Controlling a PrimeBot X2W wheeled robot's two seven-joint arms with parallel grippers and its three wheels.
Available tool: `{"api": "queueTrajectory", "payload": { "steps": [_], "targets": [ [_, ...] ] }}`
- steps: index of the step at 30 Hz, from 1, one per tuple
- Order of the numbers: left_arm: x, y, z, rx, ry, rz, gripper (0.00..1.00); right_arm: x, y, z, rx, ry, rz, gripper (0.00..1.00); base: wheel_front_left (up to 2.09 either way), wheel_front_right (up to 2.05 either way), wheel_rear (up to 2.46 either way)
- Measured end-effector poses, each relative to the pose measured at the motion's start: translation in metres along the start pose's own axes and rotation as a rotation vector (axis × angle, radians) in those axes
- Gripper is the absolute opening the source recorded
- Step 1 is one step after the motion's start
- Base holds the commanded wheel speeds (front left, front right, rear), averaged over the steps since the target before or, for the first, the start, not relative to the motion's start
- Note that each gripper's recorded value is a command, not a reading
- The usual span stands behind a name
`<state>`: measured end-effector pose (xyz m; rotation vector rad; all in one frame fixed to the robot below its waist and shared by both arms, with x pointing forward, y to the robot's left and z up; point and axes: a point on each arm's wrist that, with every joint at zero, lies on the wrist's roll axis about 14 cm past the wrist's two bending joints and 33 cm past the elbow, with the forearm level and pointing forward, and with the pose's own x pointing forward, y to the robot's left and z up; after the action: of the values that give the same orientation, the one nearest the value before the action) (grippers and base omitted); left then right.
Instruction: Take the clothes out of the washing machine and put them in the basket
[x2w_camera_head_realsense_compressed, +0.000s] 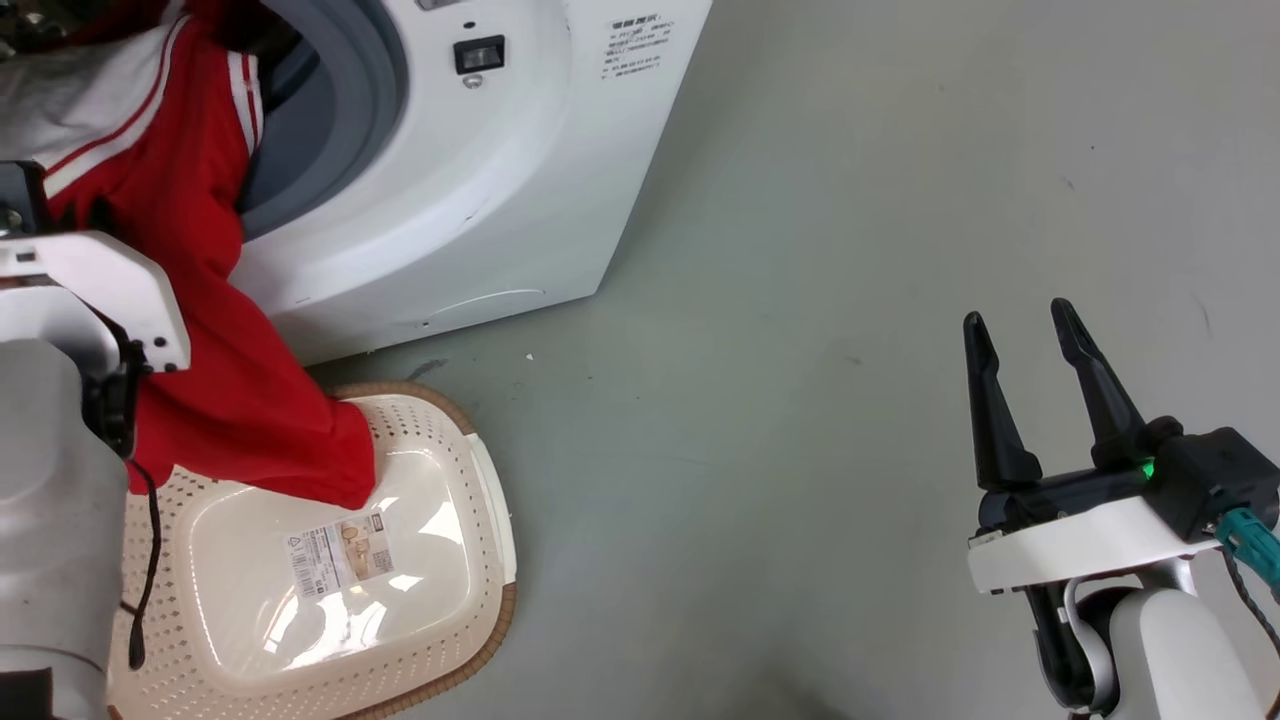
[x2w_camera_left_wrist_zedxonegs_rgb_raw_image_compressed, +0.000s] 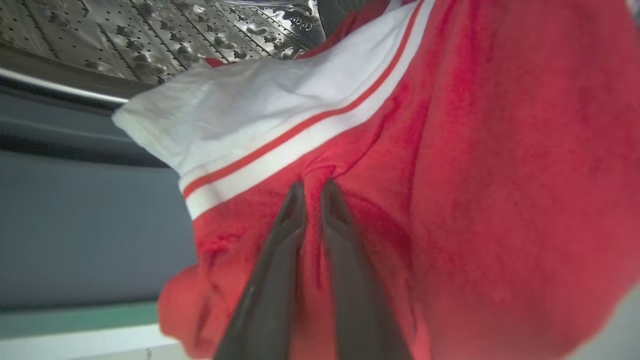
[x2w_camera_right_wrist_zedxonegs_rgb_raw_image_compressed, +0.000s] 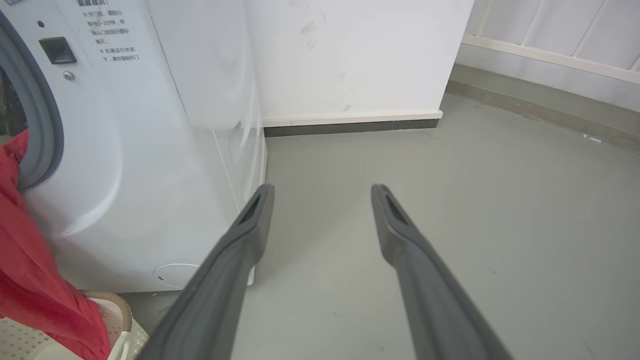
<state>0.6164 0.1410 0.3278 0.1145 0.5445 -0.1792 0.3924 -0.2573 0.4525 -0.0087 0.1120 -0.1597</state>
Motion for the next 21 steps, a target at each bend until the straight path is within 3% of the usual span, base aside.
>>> {"api": "queueTrajectory", "payload": {
  "steps": [9,21],
  "targets": [
    [-0.029,0.007,0.027,-0.019,-0.194,0.055,0.00,-0.004,0.003,0.013,0.005,-0.034,0.012,1.00,0.00,0.00,0.00],
    [-0.114,0.001,0.046,-0.075,-0.408,0.087,0.00,-0.019,0.011,0.042,0.009,-0.098,0.040,1.00,0.00,0.00,0.00]
  ]
}}
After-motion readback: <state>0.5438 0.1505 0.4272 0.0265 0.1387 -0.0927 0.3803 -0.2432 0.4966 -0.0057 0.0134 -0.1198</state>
